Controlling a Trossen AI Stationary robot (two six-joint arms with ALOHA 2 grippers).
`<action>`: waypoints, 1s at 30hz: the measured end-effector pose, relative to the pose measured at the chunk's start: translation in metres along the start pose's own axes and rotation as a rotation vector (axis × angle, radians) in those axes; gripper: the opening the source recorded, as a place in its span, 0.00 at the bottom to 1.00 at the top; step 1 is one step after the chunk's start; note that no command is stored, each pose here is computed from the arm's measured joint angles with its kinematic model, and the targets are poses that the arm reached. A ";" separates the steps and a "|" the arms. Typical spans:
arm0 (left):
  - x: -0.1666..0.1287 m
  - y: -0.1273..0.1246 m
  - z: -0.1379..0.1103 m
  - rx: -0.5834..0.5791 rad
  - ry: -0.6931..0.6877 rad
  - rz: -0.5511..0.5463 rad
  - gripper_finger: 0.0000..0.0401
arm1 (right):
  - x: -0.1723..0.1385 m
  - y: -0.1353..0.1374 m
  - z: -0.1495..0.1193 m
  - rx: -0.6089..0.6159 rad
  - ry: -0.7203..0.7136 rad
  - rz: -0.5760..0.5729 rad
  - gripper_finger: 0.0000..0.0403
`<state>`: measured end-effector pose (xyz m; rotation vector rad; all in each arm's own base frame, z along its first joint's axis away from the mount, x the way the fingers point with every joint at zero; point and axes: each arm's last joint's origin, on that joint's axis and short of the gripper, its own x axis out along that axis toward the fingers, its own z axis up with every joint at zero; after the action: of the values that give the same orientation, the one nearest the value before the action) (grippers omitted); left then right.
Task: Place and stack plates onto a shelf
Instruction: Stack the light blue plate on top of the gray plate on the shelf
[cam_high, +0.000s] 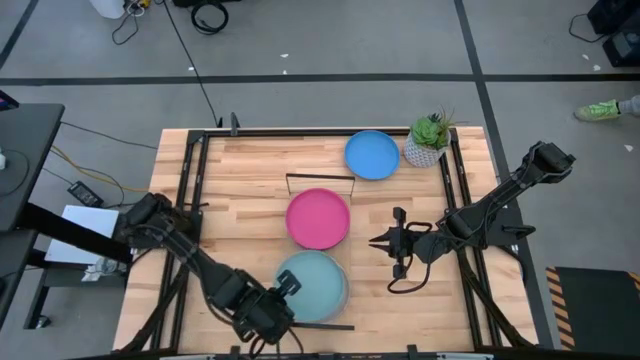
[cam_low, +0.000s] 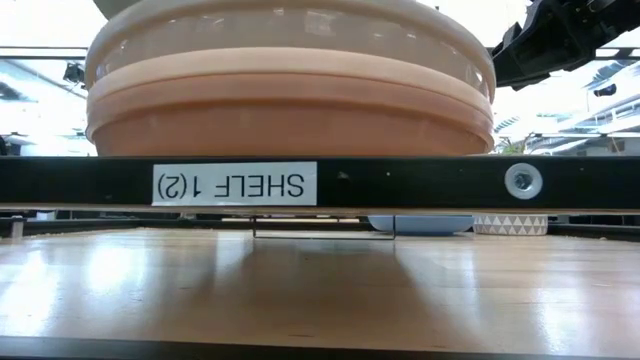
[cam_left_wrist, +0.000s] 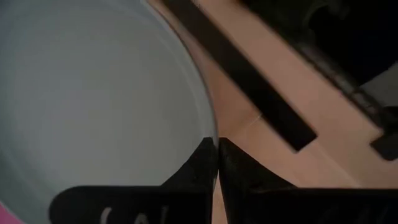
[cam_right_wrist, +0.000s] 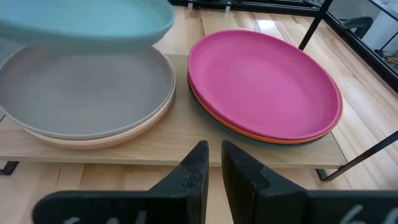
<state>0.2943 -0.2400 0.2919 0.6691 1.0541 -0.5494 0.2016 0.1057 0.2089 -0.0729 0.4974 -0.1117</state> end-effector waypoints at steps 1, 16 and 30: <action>0.001 0.003 0.000 0.005 -0.009 -0.017 0.04 | 0.000 0.000 0.000 0.000 0.000 0.001 0.12; 0.009 0.014 -0.002 0.030 -0.005 -0.088 0.06 | 0.000 0.000 0.000 0.013 -0.003 0.003 0.12; 0.010 0.017 0.003 0.013 -0.063 -0.075 0.22 | 0.000 0.001 0.000 0.027 0.000 0.021 0.12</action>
<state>0.3123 -0.2316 0.2883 0.6217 1.0199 -0.6388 0.2019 0.1064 0.2092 -0.0415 0.4965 -0.0983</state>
